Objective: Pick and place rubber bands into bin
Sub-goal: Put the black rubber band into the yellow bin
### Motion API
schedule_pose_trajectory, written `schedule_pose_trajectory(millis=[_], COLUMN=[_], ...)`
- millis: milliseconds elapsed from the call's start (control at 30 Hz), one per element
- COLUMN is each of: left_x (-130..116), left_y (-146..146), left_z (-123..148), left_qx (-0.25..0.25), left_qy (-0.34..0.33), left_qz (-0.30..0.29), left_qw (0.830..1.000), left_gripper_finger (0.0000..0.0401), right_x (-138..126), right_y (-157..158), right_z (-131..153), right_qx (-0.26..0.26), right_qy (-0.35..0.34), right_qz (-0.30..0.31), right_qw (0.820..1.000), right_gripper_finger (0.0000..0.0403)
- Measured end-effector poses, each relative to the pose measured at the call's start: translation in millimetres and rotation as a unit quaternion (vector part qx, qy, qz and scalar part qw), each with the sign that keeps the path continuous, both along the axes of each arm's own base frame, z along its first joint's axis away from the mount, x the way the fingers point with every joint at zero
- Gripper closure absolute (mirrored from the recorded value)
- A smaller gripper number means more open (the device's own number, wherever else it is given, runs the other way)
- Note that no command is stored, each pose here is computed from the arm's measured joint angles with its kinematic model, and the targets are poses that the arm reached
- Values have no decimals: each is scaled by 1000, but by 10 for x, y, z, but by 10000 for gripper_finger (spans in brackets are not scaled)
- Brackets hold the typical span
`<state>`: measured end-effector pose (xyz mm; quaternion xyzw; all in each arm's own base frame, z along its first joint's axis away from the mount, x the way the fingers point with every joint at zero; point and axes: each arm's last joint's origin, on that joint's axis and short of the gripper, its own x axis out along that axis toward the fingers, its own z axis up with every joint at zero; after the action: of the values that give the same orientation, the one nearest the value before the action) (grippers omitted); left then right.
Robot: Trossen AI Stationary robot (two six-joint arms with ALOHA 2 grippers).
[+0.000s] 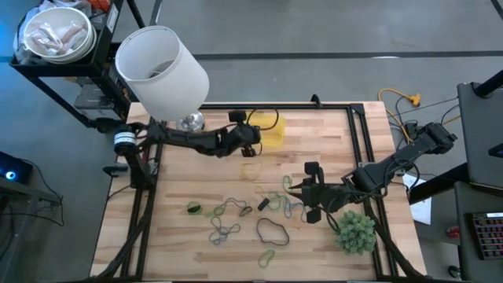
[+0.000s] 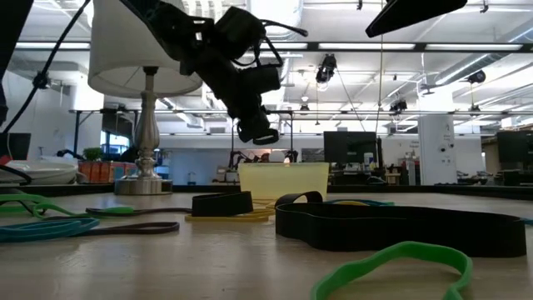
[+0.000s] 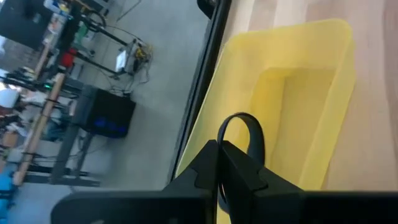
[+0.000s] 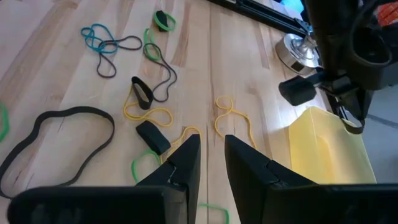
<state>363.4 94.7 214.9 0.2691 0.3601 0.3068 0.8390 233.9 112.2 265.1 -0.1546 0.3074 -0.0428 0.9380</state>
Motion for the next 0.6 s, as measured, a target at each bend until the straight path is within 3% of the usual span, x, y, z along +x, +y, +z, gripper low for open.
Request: schedule_pose_trajectory(millis=[433,600], left_x=[-18,-21], left_y=[156,167], left_z=[6,4], left_qx=[-42,-44], left_qy=[-32,-32], left_qz=[-20,-20], left_qw=[998,998], left_gripper_finger=[400,373], right_x=[0,1], right_y=[0,0], right_z=[0,0], right_qx=[0,0], right_qy=[0,0], right_qz=[0,0], right_qw=[1000,1000], right_gripper_finger=[335,335])
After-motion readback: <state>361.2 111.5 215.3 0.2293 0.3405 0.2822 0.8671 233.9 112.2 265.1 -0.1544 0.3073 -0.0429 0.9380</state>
